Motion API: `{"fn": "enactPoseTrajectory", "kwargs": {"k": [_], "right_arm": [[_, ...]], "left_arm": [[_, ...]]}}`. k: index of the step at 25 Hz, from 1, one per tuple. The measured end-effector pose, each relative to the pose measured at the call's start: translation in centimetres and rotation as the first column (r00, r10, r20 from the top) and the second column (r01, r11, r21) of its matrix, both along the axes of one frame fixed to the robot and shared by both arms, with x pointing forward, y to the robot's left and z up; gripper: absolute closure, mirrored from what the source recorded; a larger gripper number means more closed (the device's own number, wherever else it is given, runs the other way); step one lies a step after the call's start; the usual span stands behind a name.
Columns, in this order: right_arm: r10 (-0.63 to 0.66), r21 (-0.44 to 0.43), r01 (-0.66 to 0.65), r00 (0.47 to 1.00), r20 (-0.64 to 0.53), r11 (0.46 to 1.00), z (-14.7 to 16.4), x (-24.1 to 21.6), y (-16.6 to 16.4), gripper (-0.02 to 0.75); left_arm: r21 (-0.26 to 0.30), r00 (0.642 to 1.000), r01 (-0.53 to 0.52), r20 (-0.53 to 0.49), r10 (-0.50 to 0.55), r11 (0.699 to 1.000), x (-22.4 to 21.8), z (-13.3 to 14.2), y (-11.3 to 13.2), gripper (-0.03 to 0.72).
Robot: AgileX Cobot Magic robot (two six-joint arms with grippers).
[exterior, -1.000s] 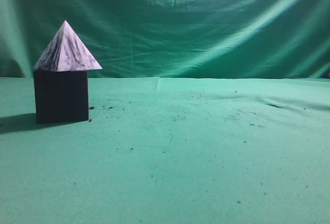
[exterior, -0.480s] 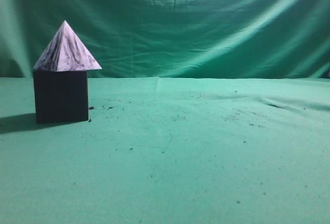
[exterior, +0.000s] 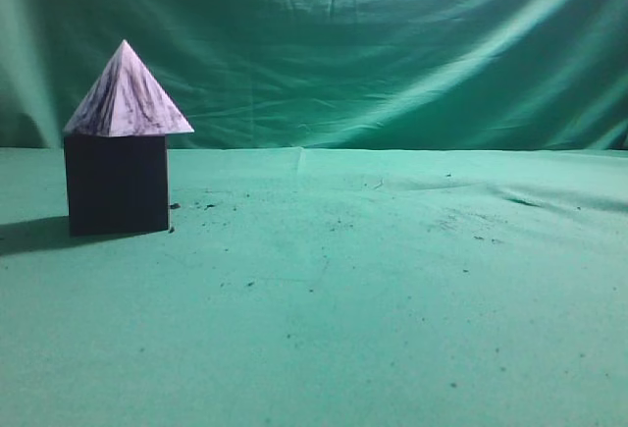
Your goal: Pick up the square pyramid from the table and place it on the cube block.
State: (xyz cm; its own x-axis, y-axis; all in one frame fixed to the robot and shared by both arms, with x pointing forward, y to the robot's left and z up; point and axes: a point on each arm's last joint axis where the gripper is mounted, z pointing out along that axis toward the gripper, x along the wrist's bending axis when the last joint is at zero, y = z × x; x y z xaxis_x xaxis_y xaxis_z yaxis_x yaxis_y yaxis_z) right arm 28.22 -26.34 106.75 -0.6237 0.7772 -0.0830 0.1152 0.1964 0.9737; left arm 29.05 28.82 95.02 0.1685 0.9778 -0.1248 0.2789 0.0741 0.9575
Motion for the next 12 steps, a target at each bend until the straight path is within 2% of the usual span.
{"fn": "enactPoseTrajectory", "kwargs": {"k": [3, 7, 12], "right_arm": [[-0.177, 0.033, 0.175, 0.983, 0.043, 0.984, -2.8, 0.2, -1.0, 0.738], [-0.363, 0.035, 0.362, 0.931, 0.038, 0.932, -6.4, 0.2, -2.1, 0.738], [-0.461, -0.013, 0.461, 0.886, -0.046, 0.887, -10.4, 0.7, -2.5, 0.738]], "left_arm": [[0.000, 1.000, 0.000, 0.000, 0.000, 1.000, 0.0, 0.0, 0.0, 0.688], [0.000, 1.000, 0.000, 0.000, 0.000, 1.000, 0.0, 0.0, 0.0, 0.688], [0.000, 1.000, 0.000, 0.000, 0.000, 1.000, 0.0, 0.0, 0.0, 0.688]]}}
